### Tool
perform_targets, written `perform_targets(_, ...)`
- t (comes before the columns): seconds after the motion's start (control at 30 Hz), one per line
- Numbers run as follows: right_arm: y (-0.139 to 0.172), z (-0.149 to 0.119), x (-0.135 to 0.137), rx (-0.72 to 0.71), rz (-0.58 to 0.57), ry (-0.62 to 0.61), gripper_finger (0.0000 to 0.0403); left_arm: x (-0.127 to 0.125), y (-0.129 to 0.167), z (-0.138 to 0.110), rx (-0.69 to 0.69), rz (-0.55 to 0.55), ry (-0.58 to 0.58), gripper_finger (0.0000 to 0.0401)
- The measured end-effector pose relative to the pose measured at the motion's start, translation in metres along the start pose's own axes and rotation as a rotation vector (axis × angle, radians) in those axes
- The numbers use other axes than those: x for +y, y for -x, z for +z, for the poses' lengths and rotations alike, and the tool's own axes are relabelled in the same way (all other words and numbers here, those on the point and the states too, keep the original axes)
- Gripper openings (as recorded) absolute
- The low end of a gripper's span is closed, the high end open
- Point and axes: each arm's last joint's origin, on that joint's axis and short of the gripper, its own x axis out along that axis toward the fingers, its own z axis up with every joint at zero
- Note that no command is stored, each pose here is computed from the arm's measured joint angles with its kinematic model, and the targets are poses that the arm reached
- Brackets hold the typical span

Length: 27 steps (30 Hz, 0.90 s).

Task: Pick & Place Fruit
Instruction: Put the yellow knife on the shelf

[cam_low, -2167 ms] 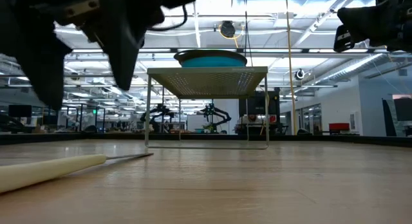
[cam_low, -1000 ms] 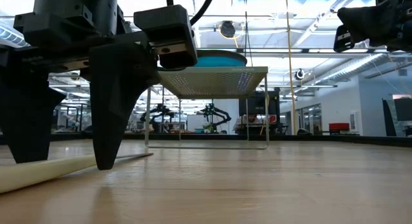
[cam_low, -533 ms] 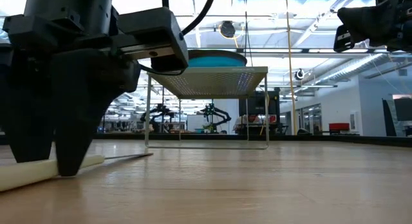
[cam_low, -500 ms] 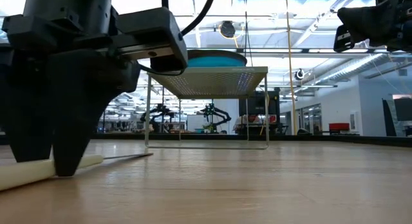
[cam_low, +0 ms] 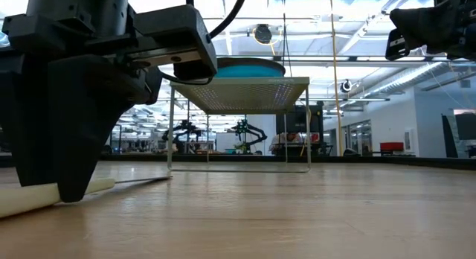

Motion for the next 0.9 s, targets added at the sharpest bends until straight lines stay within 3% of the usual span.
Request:
perform_targets(0.53, 0.0, 0.0, 0.0, 0.001, 0.0, -0.001, 0.0, -0.003, 0.016, -0.001, -0.064, -0.086, -0.105, 0.0051)
perform_targets(0.7, 0.0, 0.0, 0.0, 0.0, 0.0, 0.0, 0.0, -0.008, 0.017, -0.003, -0.063, -0.141, -0.235, 0.0051)
perform_targets(0.9, 0.0, 0.0, 0.0, 0.0, 0.0, 0.0, 0.0, -0.025, 0.021, -0.009, -0.109, -0.329, -0.443, 0.0051)
